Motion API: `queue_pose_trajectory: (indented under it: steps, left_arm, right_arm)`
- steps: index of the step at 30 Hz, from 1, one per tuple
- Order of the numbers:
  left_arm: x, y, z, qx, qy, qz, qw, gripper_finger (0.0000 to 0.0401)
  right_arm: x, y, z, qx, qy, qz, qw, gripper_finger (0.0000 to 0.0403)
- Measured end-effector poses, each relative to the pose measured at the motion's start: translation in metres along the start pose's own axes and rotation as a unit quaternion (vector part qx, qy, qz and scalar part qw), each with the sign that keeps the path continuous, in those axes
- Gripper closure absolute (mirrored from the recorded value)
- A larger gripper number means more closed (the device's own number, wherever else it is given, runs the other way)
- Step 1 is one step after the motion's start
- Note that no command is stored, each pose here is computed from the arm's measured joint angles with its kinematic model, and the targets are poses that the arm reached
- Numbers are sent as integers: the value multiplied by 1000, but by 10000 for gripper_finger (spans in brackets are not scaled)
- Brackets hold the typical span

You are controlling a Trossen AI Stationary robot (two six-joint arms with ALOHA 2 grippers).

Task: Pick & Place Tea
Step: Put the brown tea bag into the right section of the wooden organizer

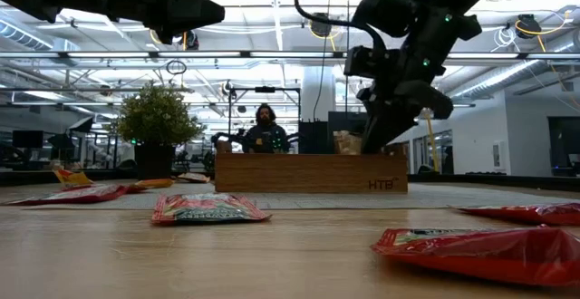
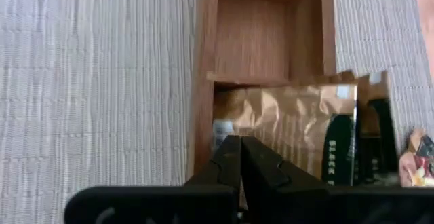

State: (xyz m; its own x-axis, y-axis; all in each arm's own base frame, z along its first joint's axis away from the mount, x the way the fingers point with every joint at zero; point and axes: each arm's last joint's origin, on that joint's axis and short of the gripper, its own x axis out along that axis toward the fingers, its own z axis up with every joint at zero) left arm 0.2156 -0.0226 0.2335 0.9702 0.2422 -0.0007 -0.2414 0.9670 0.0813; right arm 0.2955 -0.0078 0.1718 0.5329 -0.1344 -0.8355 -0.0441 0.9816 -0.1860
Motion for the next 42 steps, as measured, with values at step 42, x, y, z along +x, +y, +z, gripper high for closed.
queue_pose_trajectory:
  steps: [42]
  left_arm:
    - [0,0,0,0,0,0,1000,343]
  right_arm:
    - [0,-13,4,30,-4,36,999,403]
